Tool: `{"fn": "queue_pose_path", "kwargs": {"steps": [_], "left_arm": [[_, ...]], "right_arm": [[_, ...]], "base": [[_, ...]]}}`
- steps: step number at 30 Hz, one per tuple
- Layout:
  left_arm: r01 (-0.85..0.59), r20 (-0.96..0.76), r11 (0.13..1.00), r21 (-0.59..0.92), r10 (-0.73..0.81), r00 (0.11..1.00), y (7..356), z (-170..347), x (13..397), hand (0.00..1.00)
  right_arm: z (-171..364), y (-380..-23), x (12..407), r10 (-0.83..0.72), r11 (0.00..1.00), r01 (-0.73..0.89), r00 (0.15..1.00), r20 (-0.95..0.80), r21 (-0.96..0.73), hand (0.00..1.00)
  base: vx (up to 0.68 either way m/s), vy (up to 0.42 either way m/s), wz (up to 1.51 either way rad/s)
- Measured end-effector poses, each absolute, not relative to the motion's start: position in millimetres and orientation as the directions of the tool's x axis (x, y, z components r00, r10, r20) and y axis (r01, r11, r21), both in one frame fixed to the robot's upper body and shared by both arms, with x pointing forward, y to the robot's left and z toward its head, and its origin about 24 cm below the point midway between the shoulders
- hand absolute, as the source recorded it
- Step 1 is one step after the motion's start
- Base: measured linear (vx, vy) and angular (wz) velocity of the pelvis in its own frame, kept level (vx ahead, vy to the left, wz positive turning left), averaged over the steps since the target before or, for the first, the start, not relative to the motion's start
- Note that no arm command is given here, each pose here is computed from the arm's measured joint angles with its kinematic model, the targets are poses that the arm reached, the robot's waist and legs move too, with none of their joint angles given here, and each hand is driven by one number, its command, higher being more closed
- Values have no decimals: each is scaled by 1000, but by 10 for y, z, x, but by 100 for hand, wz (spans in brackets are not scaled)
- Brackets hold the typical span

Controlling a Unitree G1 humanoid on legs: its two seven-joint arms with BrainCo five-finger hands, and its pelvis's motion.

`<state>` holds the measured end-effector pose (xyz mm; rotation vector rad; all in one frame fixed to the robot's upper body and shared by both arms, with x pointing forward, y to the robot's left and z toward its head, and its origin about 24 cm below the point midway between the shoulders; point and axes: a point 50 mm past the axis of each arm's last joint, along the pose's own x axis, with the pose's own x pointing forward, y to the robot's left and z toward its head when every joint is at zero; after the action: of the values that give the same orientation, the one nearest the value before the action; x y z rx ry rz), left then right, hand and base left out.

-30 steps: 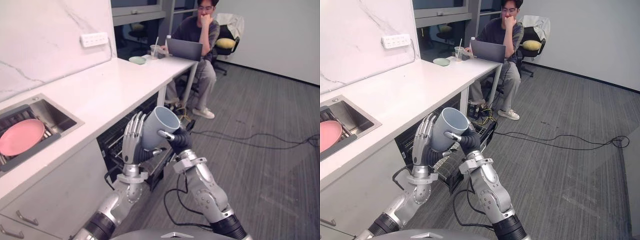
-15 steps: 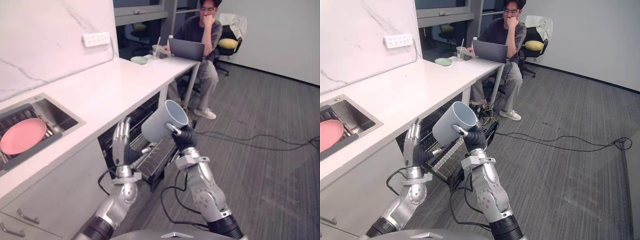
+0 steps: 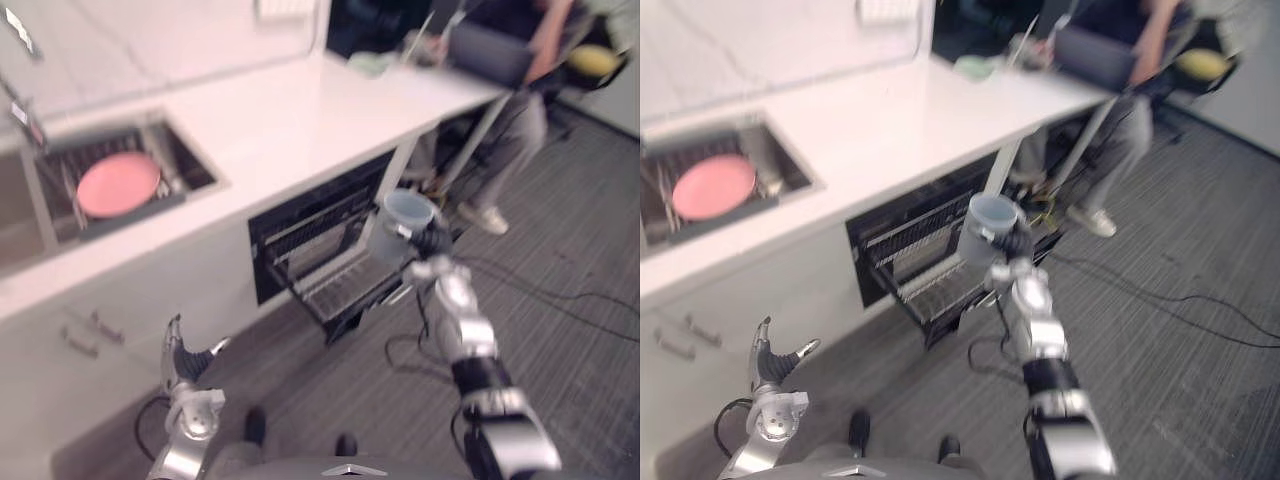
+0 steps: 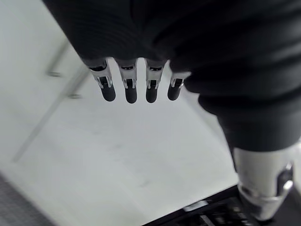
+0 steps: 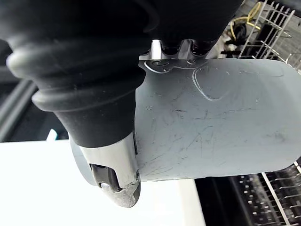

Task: Walk over to the sink, pick up the cup, carry it to the dishwasher, place the cup inside the dishwasher, then close the dishwasher door

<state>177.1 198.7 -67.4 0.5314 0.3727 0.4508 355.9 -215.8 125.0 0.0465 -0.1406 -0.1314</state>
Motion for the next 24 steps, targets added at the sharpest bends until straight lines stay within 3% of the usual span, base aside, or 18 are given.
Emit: {"fn": "queue_pose_path", "kwargs": {"steps": [3,6,7,11,24], "left_arm": [[-269,-268,799,538,465,844,1976,-732,1729,0],[-254,-294,810,529,456,840,1979,-783,1646,0],[-222,-287,830,512,409,866,1937,-767,1674,0],[-205,-289,861,465,367,884,1870,-757,1693,0],[-187,-321,920,344,303,897,1678,-740,1722,0]], "right_arm": [[1542,-2433,3745,-187,981,193,971,146,-24,100],[1526,-2453,3791,-167,982,175,980,108,-73,100],[1692,-2482,3926,-122,976,132,990,69,-172,100],[1842,-2751,3969,-178,957,175,984,10,-233,100],[2291,-2923,4015,-204,869,179,979,-4,-461,100]], "base": [[-95,-42,43],[14,-34,32],[15,-34,33],[23,-57,27],[47,-53,11]]}}
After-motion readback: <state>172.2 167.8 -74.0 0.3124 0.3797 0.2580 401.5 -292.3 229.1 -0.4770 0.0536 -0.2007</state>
